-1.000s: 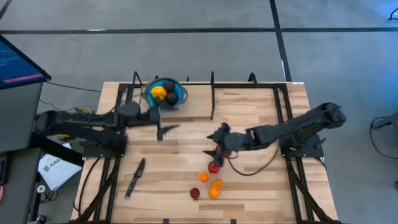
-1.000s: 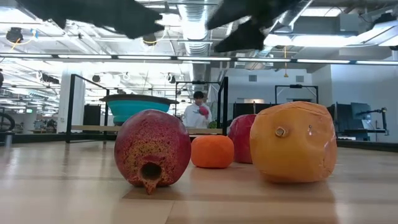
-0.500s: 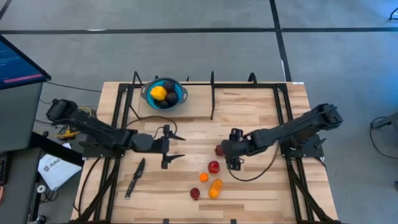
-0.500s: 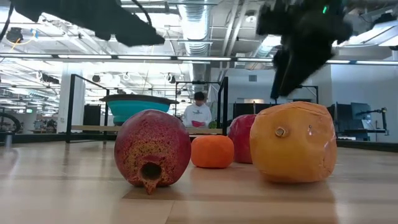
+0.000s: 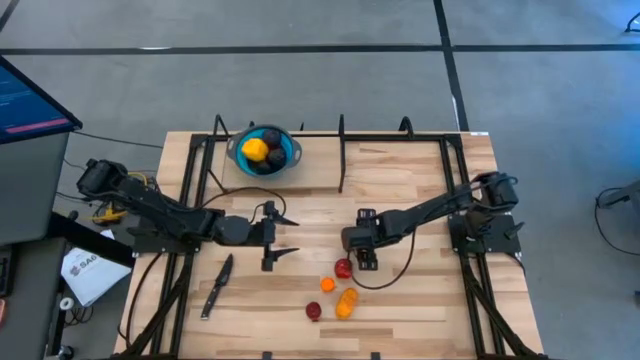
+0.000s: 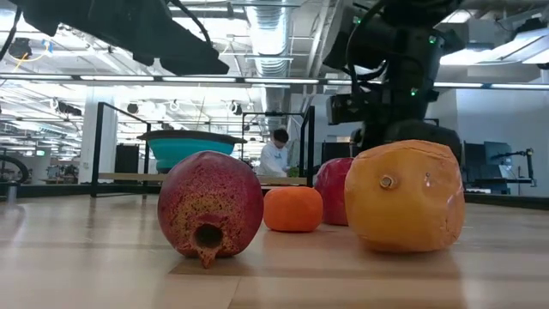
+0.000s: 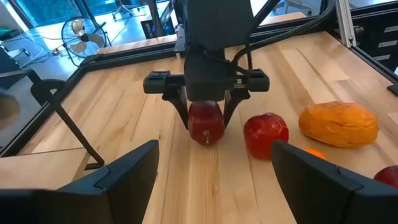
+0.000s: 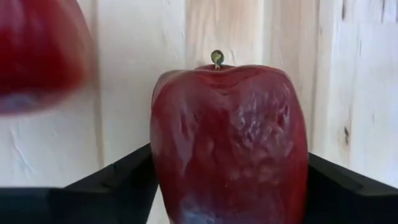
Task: Pick & Place Fruit
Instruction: Put the top apple in the blue strainer bowl on the shelf
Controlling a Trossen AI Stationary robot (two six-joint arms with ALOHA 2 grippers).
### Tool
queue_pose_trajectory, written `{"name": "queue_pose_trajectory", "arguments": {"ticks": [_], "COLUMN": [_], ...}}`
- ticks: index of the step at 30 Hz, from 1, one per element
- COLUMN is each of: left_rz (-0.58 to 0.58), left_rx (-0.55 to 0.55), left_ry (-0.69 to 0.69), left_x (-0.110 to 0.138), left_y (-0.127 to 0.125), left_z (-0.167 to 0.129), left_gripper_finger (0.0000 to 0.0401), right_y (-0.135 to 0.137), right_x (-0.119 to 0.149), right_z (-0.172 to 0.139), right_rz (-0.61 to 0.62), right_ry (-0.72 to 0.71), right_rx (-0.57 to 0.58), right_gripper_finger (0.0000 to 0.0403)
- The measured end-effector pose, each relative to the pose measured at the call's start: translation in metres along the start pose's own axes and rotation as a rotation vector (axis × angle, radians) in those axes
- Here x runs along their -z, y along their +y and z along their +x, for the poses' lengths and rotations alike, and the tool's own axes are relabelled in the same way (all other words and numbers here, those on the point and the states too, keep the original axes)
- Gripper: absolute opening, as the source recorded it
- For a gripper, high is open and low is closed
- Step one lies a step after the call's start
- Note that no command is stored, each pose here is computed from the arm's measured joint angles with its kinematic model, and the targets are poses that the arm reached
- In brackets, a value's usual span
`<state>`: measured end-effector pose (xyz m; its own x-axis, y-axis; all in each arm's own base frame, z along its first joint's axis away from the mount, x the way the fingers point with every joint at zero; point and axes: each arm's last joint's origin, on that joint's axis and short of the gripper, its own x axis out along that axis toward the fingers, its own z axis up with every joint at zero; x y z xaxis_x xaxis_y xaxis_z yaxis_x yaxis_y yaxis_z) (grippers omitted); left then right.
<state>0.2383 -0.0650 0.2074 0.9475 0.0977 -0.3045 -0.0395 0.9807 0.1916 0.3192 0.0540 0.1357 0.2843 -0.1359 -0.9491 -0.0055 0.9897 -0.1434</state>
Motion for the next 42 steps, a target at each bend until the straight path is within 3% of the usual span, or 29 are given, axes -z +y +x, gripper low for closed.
{"name": "queue_pose_trajectory", "arguments": {"ticks": [6,14,20,24,31,42], "left_rz": [-0.002,0.015,0.087,0.087,0.027,-0.134], "left_rx": [0.005,0.046,0.130,0.080,-0.019,0.014], "left_ry": [-0.017,-0.226,-0.380,-0.362,-0.350,-0.360], "left_x": [-0.005,-0.039,-0.053,-0.053,-0.051,-0.044], "left_y": [0.002,0.006,0.000,-0.003,0.000,0.008], "left_z": [-0.009,-0.069,-0.104,-0.100,-0.063,-0.026], "left_gripper_finger": [0.0301,0.0300,0.0300,0.0300,0.0300,0.0297], "right_y": [0.006,0.001,-0.005,-0.001,-0.001,-0.001], "right_x": [-0.016,-0.073,-0.093,-0.094,-0.094,-0.094], "right_z": [0.001,-0.029,-0.062,-0.068,-0.068,-0.068], "right_rz": [0.017,0.083,0.093,0.070,0.069,0.078], "right_ry": [-0.164,-0.831,-1.226,-1.282,-1.282,-1.288], "right_rx": [-0.035,-0.081,-0.058,-0.055,-0.055,-0.059], "right_gripper_finger": [0.0231,0.0243,0.0254,0.0251,0.0252,0.0252]}}
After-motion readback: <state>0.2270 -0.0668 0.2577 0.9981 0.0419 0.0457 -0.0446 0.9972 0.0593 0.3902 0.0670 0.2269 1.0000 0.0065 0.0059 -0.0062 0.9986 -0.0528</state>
